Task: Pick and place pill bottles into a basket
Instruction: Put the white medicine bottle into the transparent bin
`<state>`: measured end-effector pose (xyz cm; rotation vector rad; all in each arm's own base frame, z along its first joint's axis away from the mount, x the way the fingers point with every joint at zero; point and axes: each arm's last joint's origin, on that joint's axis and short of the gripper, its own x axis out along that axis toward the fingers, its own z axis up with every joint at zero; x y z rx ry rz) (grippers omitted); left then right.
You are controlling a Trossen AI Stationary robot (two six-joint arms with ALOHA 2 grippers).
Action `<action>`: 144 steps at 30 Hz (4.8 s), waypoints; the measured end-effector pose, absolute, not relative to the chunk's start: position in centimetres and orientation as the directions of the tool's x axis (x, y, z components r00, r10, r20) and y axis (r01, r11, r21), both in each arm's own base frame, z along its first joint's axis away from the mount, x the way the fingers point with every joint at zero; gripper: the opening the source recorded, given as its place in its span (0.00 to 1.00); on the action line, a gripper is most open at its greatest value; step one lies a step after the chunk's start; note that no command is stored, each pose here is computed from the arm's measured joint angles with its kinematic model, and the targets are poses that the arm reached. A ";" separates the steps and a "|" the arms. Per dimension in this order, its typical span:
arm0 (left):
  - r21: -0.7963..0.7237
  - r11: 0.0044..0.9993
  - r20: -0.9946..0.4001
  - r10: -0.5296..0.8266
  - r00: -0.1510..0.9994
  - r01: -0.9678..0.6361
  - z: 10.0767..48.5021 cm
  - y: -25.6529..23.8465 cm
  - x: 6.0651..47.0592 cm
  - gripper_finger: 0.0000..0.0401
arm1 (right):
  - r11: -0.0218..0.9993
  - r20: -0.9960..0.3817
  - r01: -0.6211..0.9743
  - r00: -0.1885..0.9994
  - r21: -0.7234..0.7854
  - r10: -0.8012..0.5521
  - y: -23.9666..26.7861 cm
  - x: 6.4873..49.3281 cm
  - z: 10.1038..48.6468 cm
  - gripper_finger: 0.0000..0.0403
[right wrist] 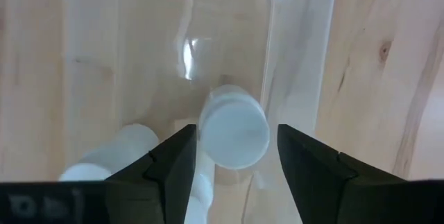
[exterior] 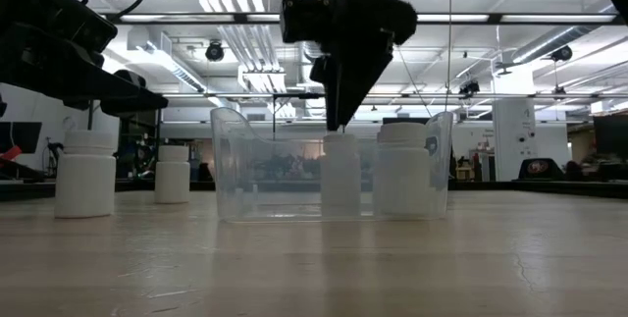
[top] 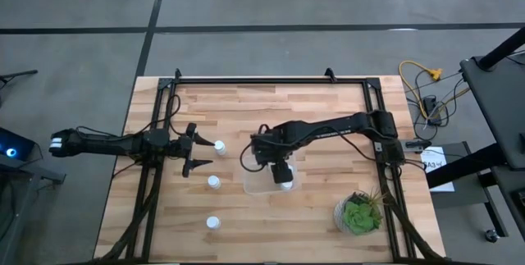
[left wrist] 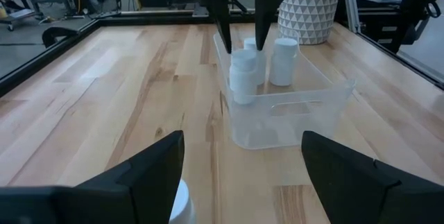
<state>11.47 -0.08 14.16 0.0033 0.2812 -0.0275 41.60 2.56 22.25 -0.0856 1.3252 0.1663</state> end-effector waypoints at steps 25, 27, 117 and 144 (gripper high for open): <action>-0.001 1.000 -0.277 -0.027 0.960 0.028 14.2 -0.1 11.5 0.68 | 0.984 -0.837 -0.178 0.537 0.007 0.103 2.1 42.4 29.1 0.77; -0.001 1.000 -0.276 -0.027 0.961 0.028 14.2 -0.1 11.5 0.68 | 0.982 -0.823 -0.189 0.553 0.026 0.128 2.1 42.5 29.8 0.77; -0.001 1.000 -0.277 -0.027 0.960 0.028 14.2 -0.1 11.5 0.68 | 0.987 0.644 -0.158 0.757 0.026 0.104 0.5 6.0 27.5 0.66; -0.001 1.000 -0.276 -0.027 0.961 0.028 14.2 -0.1 11.5 0.68 | 0.978 0.102 -0.159 0.984 0.135 0.145 0.7 9.6 17.6 0.66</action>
